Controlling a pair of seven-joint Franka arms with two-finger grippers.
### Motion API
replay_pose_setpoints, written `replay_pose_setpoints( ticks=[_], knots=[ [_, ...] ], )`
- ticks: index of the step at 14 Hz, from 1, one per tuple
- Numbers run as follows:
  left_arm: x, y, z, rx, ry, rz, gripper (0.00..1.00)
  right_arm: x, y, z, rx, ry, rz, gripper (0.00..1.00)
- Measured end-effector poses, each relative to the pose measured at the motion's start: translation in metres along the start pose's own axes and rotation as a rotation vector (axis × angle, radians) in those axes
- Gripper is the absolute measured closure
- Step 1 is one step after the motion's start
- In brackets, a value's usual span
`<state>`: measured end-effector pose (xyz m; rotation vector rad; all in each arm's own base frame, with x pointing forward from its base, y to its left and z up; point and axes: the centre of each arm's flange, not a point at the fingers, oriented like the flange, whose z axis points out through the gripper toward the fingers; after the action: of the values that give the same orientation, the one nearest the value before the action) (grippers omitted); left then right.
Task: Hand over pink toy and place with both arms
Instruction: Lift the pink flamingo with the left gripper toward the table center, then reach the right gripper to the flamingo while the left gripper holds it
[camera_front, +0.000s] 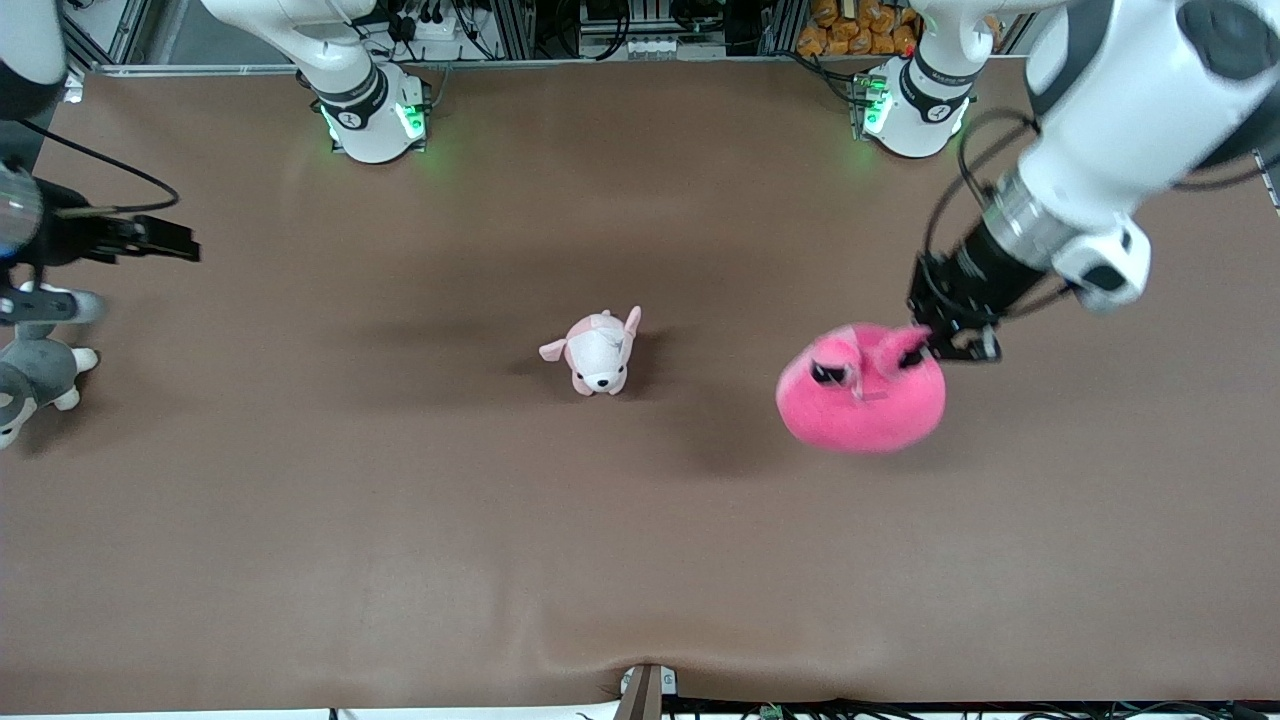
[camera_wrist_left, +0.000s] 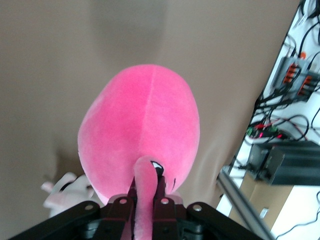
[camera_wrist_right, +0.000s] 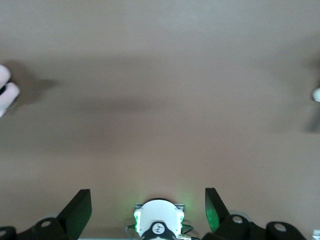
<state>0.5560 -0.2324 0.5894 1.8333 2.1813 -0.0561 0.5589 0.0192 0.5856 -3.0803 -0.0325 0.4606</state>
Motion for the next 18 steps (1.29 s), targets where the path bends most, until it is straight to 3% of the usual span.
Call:
replay_pose_setpoints(
  ticks=[3, 7, 12, 15, 18],
  knots=[
    [-0.057, -0.04, -0.009, 0.029, -0.023, 0.054, 0.87, -0.006, -0.066, -0.009, 0.152, -0.008, 0.188, 0.0],
    [-0.104, -0.061, -0.03, 0.027, -0.067, 0.011, 0.87, -0.01, -0.139, -0.02, 0.332, -0.032, 0.47, 0.0],
    [-0.175, -0.1, 0.015, 0.041, -0.015, -0.055, 0.87, -0.015, -0.217, -0.036, 0.523, -0.05, 0.77, 0.0],
    [-0.209, -0.114, 0.034, 0.049, -0.02, -0.067, 0.87, -0.013, -0.267, -0.031, 0.591, -0.053, 0.929, 0.0],
    [-0.228, -0.127, 0.044, 0.065, -0.026, -0.062, 0.87, -0.005, -0.315, -0.003, 0.589, -0.055, 0.938, 0.0]
  ],
)
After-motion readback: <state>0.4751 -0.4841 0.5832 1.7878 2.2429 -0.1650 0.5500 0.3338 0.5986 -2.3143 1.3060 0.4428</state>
